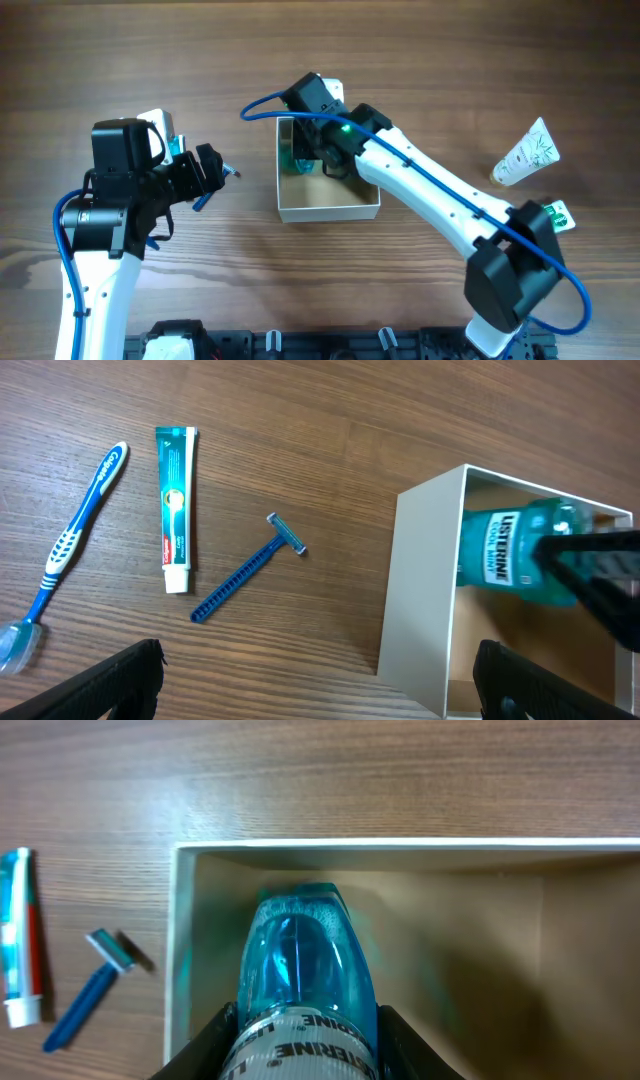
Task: Pack container
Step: 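Carry the Listerine bottle with the right gripper into the box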
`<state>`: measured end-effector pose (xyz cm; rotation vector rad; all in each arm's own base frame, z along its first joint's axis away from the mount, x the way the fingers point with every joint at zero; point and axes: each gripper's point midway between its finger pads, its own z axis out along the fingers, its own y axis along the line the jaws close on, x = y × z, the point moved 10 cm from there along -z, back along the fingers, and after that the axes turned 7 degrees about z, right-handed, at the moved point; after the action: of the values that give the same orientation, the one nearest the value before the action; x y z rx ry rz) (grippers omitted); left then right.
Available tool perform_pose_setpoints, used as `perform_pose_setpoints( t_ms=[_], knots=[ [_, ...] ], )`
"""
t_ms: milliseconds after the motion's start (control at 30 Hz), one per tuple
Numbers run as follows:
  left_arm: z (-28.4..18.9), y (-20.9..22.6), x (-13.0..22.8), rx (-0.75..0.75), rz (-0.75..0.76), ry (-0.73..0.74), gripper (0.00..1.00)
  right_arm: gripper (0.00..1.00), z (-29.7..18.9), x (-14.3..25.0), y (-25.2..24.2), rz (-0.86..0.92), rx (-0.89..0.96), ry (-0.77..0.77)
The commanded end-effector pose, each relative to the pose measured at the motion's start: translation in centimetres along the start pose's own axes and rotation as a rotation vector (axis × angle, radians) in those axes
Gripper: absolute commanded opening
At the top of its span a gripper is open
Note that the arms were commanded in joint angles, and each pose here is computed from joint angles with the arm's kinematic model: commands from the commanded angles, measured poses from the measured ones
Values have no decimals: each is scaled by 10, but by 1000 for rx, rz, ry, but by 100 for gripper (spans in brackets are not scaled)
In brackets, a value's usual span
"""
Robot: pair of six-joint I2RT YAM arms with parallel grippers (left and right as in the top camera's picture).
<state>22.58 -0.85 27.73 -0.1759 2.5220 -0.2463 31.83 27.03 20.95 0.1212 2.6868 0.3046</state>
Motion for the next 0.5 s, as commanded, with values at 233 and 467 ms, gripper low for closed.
perform_pose_setpoints(
  t_ms=[233,467],
  knots=[
    [-4,-5,-4,40,-5,-13,100,52,7,-8,8,-84,-17,-44],
    [-4,-5,-4,40,-5,-13,100,59,-9,-12,10,-194,-46,-72]
  ],
)
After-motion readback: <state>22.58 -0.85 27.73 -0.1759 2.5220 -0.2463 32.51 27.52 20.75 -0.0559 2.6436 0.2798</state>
